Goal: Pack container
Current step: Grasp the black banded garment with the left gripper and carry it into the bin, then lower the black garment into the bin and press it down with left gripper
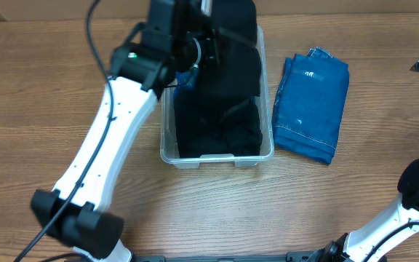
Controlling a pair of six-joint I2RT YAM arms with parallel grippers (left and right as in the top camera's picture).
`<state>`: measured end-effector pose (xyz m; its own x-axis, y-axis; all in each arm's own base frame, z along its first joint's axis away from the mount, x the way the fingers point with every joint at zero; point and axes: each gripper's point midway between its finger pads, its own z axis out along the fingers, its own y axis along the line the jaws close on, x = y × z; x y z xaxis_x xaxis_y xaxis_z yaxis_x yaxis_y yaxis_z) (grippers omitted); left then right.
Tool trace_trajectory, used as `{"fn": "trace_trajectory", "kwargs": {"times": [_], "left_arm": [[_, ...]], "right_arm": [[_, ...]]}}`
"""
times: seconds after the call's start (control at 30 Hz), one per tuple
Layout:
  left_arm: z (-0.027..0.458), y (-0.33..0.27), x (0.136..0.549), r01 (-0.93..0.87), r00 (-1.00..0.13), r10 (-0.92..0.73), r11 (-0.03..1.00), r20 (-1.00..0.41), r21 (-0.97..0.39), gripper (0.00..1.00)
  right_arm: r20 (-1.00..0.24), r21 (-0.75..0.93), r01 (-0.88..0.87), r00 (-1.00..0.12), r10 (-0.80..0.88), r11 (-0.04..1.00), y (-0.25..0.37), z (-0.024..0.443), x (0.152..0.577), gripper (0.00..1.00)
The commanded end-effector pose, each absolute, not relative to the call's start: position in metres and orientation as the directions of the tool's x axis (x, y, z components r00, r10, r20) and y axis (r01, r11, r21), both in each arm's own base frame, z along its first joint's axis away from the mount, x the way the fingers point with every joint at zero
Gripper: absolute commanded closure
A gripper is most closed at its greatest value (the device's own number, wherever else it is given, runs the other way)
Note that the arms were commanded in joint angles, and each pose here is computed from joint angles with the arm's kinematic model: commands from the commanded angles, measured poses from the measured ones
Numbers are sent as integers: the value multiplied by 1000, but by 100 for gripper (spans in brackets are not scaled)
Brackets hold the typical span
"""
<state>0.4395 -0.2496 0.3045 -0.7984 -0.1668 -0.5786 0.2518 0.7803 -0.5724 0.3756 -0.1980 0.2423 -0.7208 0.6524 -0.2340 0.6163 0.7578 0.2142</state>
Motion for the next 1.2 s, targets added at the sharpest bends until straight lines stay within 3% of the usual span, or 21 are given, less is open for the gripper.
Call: {"fn": "trace_trajectory", "kwargs": {"times": [0.0, 0.27, 0.53, 0.6, 0.67, 0.73, 0.77, 0.83, 0.93, 1.03, 1.07, 1.1, 1.13, 1.17], "left_arm": [[282, -273, 456, 162, -838, -248, 737, -485, -656, 96], [210, -279, 472, 50, -895, -244, 775, -372, -630, 96], [169, -240, 471, -2, -894, -183, 913, -408, -407, 94], [164, -234, 467, 12, -900, -148, 932, -409, -363, 77], [158, -223, 464, -4, -903, -134, 953, -409, -303, 69], [154, -210, 462, 0, -903, -97, 974, -420, -226, 31], [152, -205, 462, 5, -902, -79, 981, -424, -193, 20], [149, -189, 460, 6, -901, -35, 996, -433, -94, 15], [148, -171, 459, -7, -898, -1, 1000, -441, 12, 17], [157, -184, 459, 22, -894, -7, 998, -448, -59, 26], [163, -197, 461, 50, -891, -10, 992, -453, -119, 43], [168, -206, 463, 72, -888, -12, 984, -459, -164, 76], [173, -214, 466, 92, -883, -15, 974, -469, -205, 96], [177, -223, 469, 114, -876, -18, 963, -482, -244, 96]], "right_arm": [[-258, 217, 611, -716, 649, 761, -199, 250, 376, 0], [-258, 217, 611, -716, 649, 761, -199, 250, 376, 0], [-258, 217, 611, -716, 649, 761, -199, 250, 376, 0], [-258, 217, 611, -716, 649, 761, -199, 250, 376, 0], [-258, 217, 611, -716, 649, 761, -199, 250, 376, 0], [-258, 217, 611, -716, 649, 761, -199, 250, 376, 0], [-258, 217, 611, -716, 649, 761, -199, 250, 376, 0], [-258, 217, 611, -716, 649, 761, -199, 250, 376, 0], [-258, 217, 611, -716, 649, 761, -199, 250, 376, 0], [-258, 217, 611, -716, 649, 761, -199, 250, 376, 0], [-258, 217, 611, -716, 649, 761, -199, 250, 376, 0], [-258, 217, 611, -716, 649, 761, -199, 250, 376, 0], [-258, 217, 611, -716, 649, 761, -199, 250, 376, 0], [-258, 217, 611, -716, 649, 761, -199, 250, 376, 0]]}}
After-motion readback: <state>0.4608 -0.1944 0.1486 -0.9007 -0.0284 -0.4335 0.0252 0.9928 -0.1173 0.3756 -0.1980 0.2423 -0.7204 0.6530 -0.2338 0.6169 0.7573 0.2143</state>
